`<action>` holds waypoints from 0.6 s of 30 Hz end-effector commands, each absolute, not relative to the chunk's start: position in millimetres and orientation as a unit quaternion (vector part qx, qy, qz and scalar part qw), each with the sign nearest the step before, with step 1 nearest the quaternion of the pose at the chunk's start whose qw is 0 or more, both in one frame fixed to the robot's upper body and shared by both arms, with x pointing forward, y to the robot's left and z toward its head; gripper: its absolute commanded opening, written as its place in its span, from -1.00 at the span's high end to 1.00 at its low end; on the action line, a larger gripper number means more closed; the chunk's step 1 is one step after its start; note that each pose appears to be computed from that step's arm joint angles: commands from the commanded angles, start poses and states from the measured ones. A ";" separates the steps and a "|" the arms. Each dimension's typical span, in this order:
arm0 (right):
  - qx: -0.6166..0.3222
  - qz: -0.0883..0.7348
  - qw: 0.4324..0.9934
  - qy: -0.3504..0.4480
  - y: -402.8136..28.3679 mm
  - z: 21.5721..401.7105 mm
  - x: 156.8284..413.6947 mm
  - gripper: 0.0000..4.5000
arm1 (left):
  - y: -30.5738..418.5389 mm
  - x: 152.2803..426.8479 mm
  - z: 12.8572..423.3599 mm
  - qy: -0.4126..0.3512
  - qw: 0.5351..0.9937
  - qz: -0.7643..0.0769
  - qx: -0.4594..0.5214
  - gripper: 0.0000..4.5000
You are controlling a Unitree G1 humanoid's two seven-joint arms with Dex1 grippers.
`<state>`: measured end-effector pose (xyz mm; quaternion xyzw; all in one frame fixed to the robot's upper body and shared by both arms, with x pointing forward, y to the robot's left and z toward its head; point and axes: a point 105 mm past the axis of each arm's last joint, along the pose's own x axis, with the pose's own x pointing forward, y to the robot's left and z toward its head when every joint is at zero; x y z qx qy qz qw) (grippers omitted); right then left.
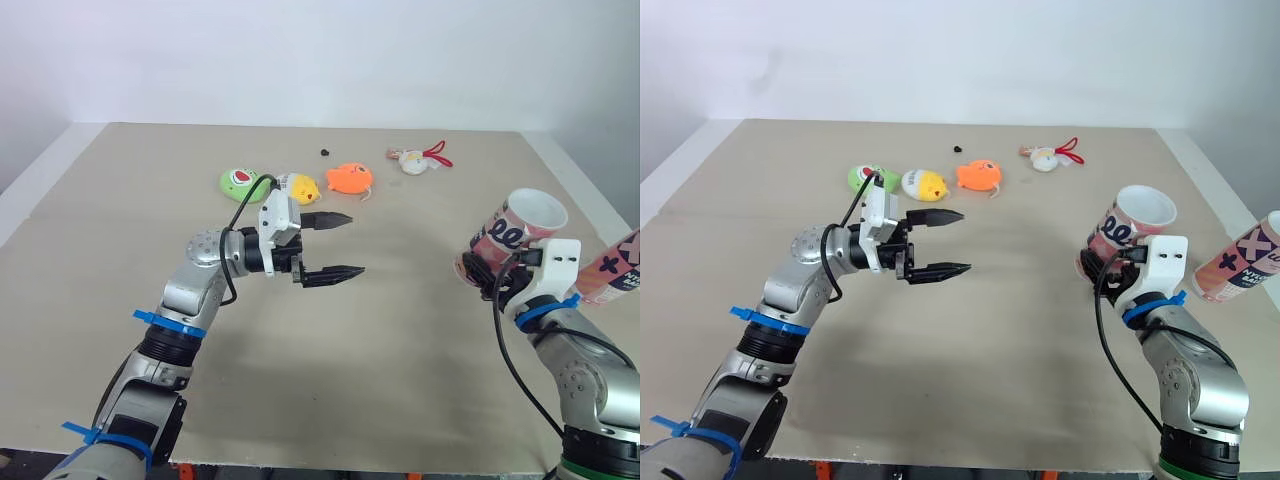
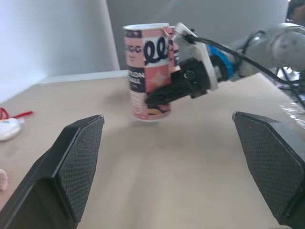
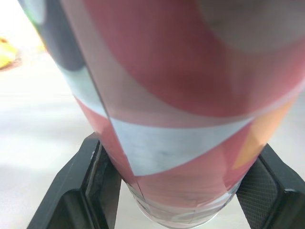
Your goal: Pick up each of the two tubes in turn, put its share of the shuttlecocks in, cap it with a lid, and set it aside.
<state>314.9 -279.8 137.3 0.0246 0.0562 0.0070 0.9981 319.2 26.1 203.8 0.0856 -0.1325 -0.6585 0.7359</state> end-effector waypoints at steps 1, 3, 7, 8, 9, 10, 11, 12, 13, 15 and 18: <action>-0.007 -0.067 0.996 0.056 -311.9 138.3 312.7 -0.48 | 24.8 323.4 205.7 -0.122 0.746 -0.646 0.101 -1.00; -0.016 -0.089 0.994 0.065 -321.0 135.5 311.7 -0.48 | 25.3 325.8 205.6 -0.116 0.755 -0.638 0.095 -1.00; -0.028 -0.108 0.991 0.079 -329.4 129.7 310.3 -0.48 | 25.0 327.2 205.3 -0.111 0.763 -0.632 0.084 -1.00; -0.026 -0.121 0.989 0.083 -334.2 127.5 310.2 -0.48 | 24.1 326.7 205.0 -0.110 0.762 -0.633 0.082 -1.00; -0.024 -0.134 0.987 0.087 -339.1 125.4 309.9 -0.48 | 23.2 326.5 204.8 -0.110 0.762 -0.633 0.080 -1.00; -0.021 -0.147 0.985 0.089 -344.3 123.6 310.0 -0.48 | 22.5 326.1 204.6 -0.110 0.761 -0.634 0.078 -1.00; -0.014 -0.155 0.984 0.091 -347.6 122.0 310.3 -0.48 | 21.8 325.7 204.3 -0.110 0.760 -0.635 0.078 -1.00; -0.008 -0.155 0.984 0.090 -348.1 121.1 311.0 -0.48 | 21.4 325.6 203.8 -0.110 0.760 -0.635 0.078 -1.00; -0.005 -0.155 0.984 0.090 -348.1 120.6 311.5 -0.48 | 21.1 325.5 203.4 -0.110 0.760 -0.635 0.078 -1.00; 0.017 -0.133 0.987 0.084 -340.3 119.3 314.4 -0.48 | 20.5 325.3 202.2 -0.111 0.760 -0.636 0.078 -1.00; 0.068 -0.084 0.992 0.067 -321.2 123.0 318.0 -0.97 | 19.9 324.1 200.4 -0.110 0.759 -0.637 0.076 -1.00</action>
